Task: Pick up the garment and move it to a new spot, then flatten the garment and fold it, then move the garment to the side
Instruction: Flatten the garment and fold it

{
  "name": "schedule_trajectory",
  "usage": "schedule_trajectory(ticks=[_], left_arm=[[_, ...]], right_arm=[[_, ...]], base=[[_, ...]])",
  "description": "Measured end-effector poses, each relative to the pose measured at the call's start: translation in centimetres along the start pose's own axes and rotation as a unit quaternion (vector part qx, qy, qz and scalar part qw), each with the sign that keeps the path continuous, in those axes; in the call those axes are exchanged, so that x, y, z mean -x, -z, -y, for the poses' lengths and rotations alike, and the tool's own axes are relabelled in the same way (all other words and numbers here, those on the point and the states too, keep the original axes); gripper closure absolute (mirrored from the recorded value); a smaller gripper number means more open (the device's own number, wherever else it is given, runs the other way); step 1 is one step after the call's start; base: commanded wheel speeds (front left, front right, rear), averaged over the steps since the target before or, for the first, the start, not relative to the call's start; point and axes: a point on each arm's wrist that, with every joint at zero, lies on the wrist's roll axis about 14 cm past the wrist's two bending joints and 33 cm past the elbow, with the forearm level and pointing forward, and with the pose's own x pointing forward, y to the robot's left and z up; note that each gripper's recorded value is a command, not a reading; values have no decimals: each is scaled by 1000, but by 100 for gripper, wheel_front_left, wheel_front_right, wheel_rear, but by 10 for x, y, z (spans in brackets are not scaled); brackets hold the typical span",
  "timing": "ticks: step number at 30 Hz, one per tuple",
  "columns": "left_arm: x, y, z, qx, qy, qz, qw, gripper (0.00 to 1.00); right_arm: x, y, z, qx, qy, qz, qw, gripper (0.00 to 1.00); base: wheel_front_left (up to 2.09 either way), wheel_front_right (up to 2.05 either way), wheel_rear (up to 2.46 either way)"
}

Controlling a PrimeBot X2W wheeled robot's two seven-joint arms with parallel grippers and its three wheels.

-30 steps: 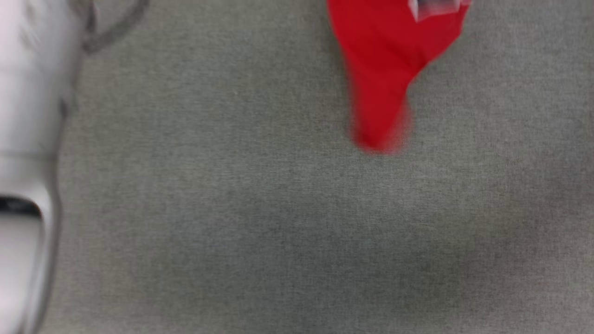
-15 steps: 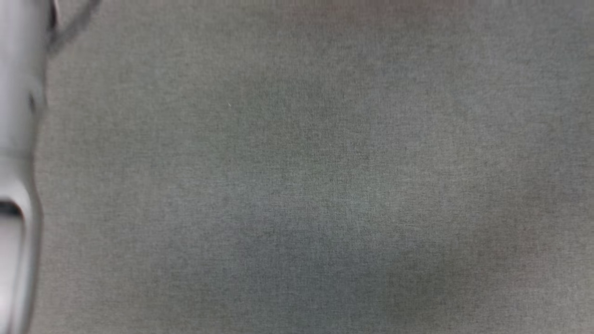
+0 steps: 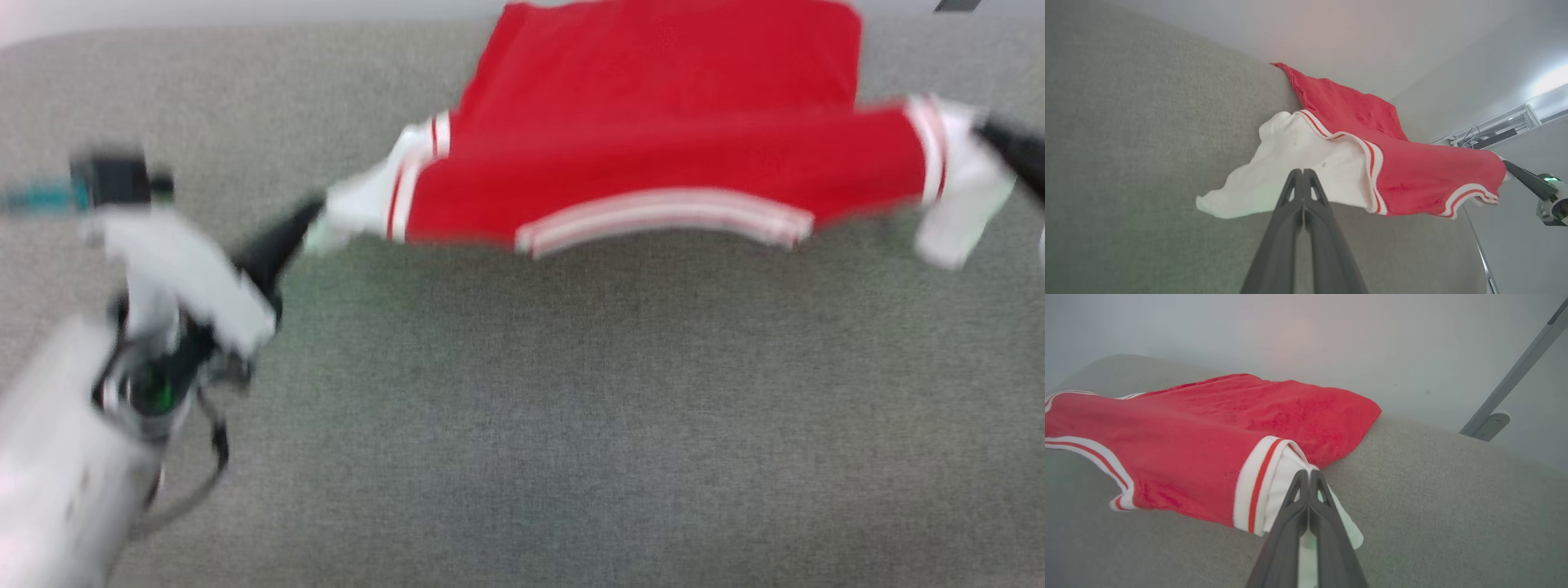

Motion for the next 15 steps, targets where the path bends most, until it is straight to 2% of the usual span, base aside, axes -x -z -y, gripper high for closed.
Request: schedule_trajectory(ticks=[6,15], left_arm=[[48,60,-4,33,-4,-51,998,100],[114,129,9,30,-9,-140,990,100]], right_arm=[[32,54,-17,-26,-14,-49,998,100],[67,111,-35,-35,-33,-120,992,100]], base=[[0,0,0],[0,0,0]])
